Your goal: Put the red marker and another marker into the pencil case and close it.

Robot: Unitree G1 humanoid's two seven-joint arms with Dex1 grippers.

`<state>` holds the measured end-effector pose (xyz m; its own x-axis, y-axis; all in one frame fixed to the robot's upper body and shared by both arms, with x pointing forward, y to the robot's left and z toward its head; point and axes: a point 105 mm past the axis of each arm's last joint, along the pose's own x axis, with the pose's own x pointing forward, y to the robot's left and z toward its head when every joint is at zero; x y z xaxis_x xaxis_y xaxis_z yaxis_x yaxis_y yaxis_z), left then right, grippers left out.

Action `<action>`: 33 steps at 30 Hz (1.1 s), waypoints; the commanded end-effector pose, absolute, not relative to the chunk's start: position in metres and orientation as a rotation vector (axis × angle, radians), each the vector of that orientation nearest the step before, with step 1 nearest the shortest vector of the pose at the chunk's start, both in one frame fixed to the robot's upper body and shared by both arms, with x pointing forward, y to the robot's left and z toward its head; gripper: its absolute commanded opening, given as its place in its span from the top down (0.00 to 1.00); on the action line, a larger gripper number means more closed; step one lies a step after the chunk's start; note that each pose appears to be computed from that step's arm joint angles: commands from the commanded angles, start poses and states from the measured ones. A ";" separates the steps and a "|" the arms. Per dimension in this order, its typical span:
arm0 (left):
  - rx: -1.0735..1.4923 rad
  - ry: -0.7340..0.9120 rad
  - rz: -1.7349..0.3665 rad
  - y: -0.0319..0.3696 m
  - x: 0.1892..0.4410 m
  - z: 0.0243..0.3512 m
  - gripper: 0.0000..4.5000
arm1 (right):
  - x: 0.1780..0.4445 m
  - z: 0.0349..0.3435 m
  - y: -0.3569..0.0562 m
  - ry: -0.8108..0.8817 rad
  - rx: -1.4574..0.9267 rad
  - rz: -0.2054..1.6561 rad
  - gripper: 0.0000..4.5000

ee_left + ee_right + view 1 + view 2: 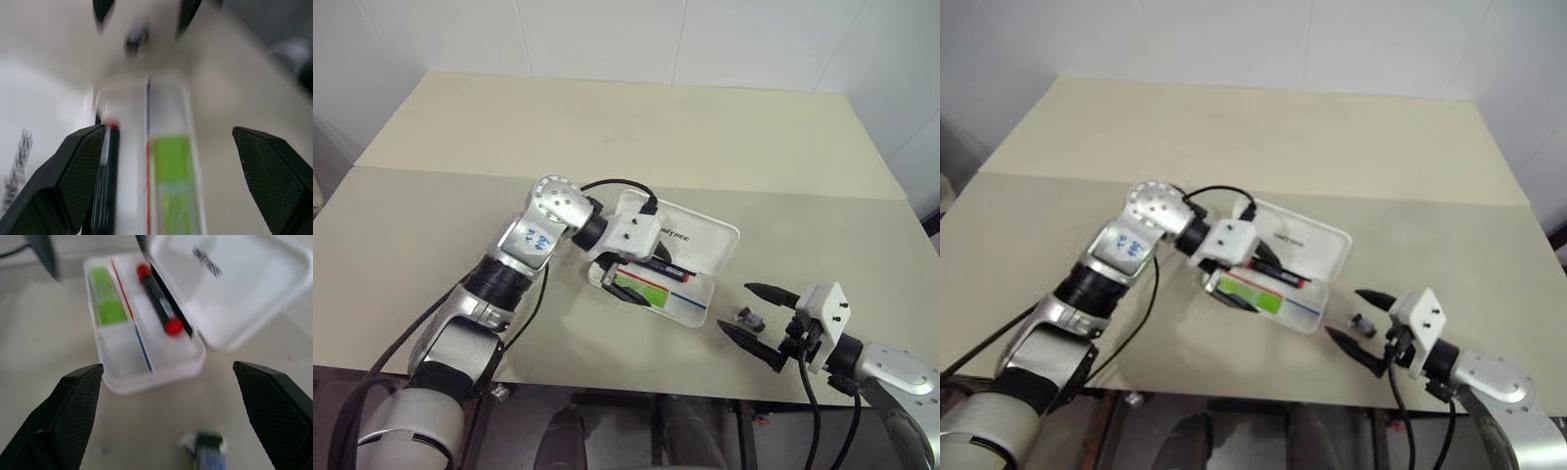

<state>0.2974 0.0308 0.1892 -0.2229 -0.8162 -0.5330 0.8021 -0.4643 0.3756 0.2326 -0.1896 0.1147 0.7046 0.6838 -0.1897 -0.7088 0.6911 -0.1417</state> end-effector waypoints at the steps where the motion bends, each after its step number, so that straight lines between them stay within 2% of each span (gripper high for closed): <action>1: 0.760 -0.162 -1.985 0.040 0.278 0.203 0.01 | 0.233 0.116 -0.200 0.113 -0.208 0.741 0.00; 5: 0.635 -0.209 -2.009 0.049 0.275 0.207 0.01 | 0.238 0.101 -0.216 0.158 -0.200 0.671 0.00; 15: 0.528 -0.177 -1.966 0.086 0.283 0.200 0.01 | 0.255 0.082 -0.238 0.213 -0.188 0.563 0.00; 16: 0.526 -0.169 -1.955 0.089 0.284 0.200 0.00 | 0.255 0.080 -0.238 0.219 -0.188 0.564 0.07; 18: 0.516 -0.166 -1.939 0.095 0.287 0.201 0.00 | 0.255 0.079 -0.237 0.223 -0.188 0.567 0.14; 28: 0.549 -0.172 -1.853 0.106 0.300 0.202 0.00 | 0.251 0.093 -0.228 0.186 -0.187 0.617 0.91; 33: 0.542 -0.173 -1.821 0.111 0.305 0.202 0.00 | 0.248 0.131 -0.200 0.092 -0.185 0.739 0.92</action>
